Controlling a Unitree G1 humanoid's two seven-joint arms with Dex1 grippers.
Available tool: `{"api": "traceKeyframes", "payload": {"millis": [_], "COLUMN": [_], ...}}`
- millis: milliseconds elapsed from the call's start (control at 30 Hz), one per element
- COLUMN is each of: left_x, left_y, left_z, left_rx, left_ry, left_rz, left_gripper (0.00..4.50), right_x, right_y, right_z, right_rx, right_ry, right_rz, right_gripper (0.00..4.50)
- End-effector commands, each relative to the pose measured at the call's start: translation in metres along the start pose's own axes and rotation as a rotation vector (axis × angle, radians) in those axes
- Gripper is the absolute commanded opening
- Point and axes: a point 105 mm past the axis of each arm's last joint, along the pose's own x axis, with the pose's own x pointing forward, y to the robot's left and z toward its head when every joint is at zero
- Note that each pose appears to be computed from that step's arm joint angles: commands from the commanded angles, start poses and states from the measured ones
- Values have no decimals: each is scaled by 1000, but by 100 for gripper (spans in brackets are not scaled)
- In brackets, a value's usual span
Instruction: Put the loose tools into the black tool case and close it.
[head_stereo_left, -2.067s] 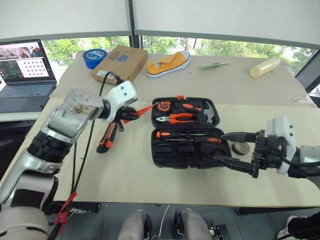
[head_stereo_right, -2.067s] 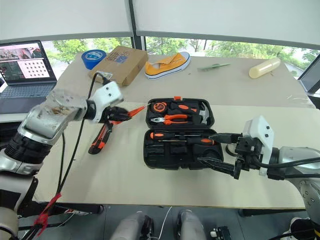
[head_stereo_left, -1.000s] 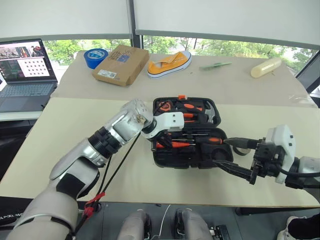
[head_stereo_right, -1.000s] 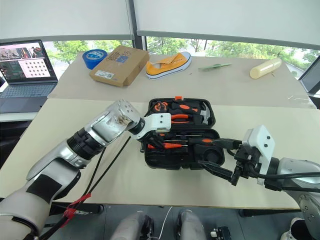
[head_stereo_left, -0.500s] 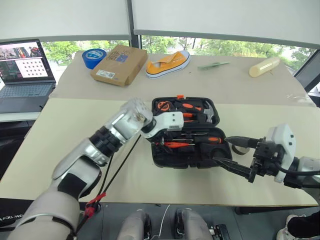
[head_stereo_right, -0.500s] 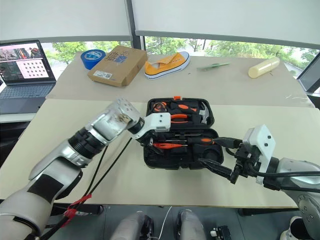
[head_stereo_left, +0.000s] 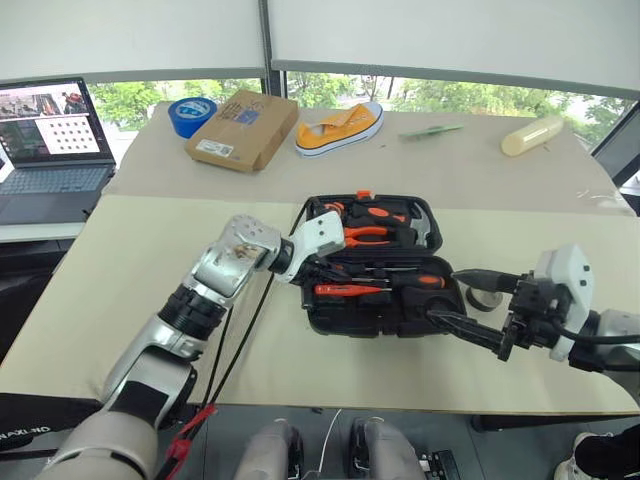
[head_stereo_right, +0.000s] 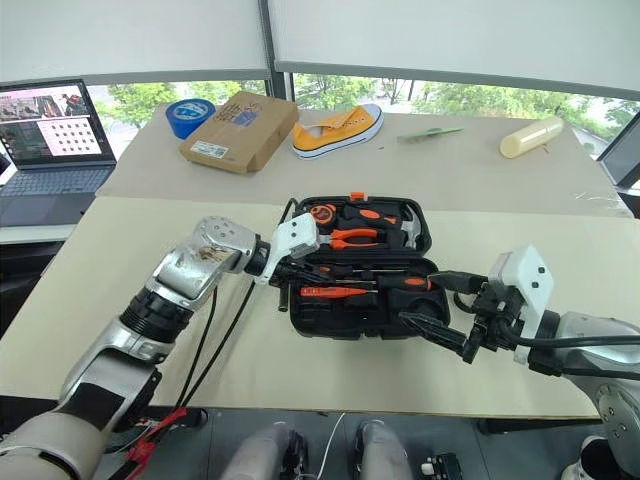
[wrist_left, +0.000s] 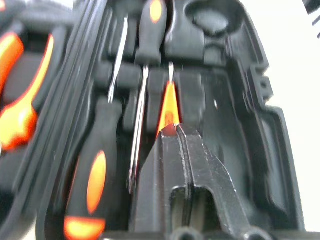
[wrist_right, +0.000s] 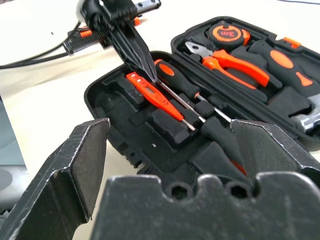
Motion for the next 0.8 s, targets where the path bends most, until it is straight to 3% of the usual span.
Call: {"api": "traceKeyframes", "payload": {"millis": [33,600,800], "left_x": [6,19,3], "left_y": [5,-7,8], "left_z": [-3,-54,-41], "left_rx": [66,104,57], "left_ry": [-34,127,61], "left_rz": [79,28,104], "left_gripper": [8,8,8], "right_x": [-2,1,4], "right_y": [-1,-3,-4], "right_z": [10,9,10], "right_rx": [-36,-19,-22], "right_ry": [-17,-26,-35], "right_rz": [6,3,6], "right_gripper": [450,450,450]}}
